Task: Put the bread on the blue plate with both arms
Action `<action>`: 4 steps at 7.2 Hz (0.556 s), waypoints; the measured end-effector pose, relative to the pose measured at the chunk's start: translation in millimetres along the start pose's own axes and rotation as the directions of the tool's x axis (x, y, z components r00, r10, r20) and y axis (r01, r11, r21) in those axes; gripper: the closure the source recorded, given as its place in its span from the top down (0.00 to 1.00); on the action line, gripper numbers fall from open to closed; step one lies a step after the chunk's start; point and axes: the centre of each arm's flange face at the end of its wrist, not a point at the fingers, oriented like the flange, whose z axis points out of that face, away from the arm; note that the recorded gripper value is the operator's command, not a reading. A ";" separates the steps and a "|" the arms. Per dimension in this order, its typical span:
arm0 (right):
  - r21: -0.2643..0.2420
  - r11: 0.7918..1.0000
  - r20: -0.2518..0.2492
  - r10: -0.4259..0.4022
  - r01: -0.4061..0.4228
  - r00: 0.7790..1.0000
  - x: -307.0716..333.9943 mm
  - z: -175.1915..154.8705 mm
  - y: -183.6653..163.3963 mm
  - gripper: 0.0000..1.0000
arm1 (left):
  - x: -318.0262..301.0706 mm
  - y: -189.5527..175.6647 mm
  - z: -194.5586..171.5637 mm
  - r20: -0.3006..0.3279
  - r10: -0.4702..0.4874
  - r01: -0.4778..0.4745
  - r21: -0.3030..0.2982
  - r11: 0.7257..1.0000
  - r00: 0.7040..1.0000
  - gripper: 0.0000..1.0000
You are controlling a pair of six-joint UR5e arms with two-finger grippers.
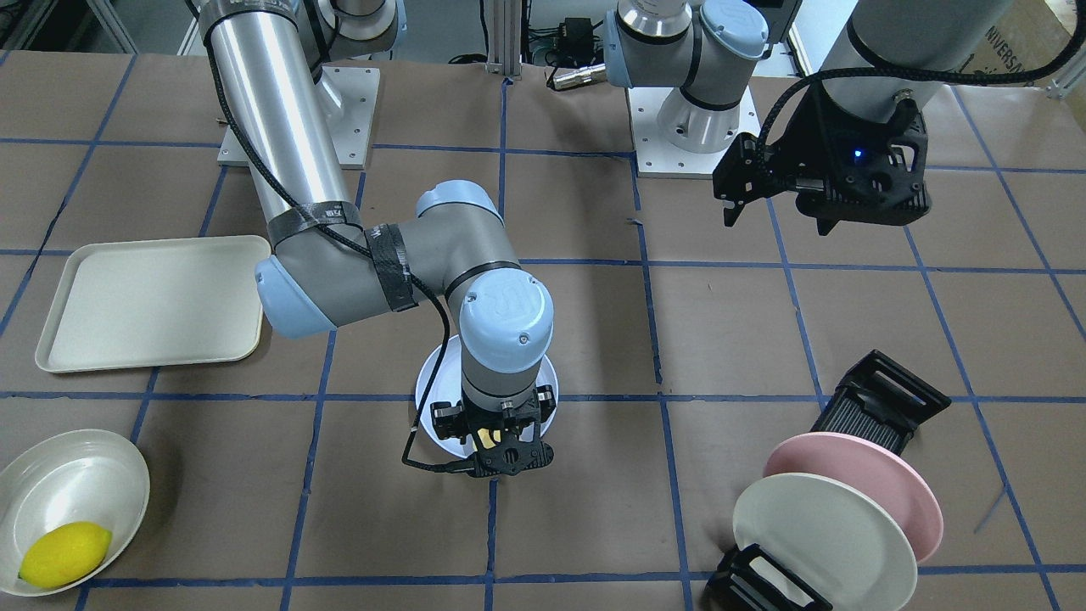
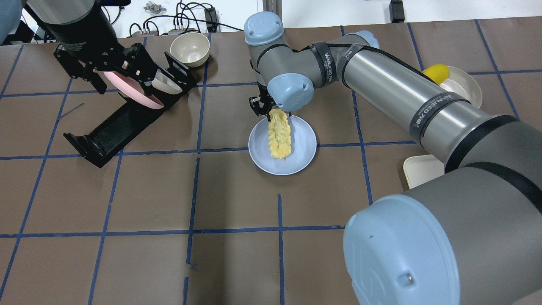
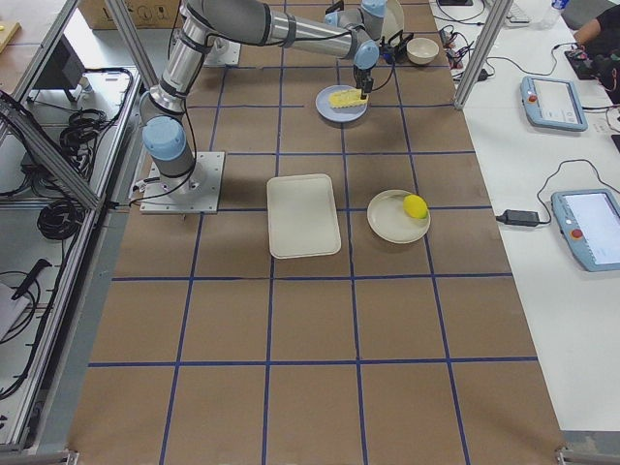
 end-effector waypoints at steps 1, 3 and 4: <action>0.012 1.000 0.001 0.007 -0.007 1.000 6.0 -11.2 1.1 1.00 | -0.4 1.0 -1.4 0.000 -0.003 0.003 0.003 1.000 1.000 1.00; 0.033 0.999 0.004 0.017 -0.018 1.000 19.9 -42.2 16.2 1.00 | -1.2 1.2 0.2 0.000 -0.005 0.005 0.002 1.000 1.000 1.00; 0.053 0.998 0.013 0.032 -0.032 0.999 37.8 -69.6 25.5 1.00 | -1.0 1.1 -0.2 -0.001 -0.004 0.004 0.003 1.000 1.000 1.00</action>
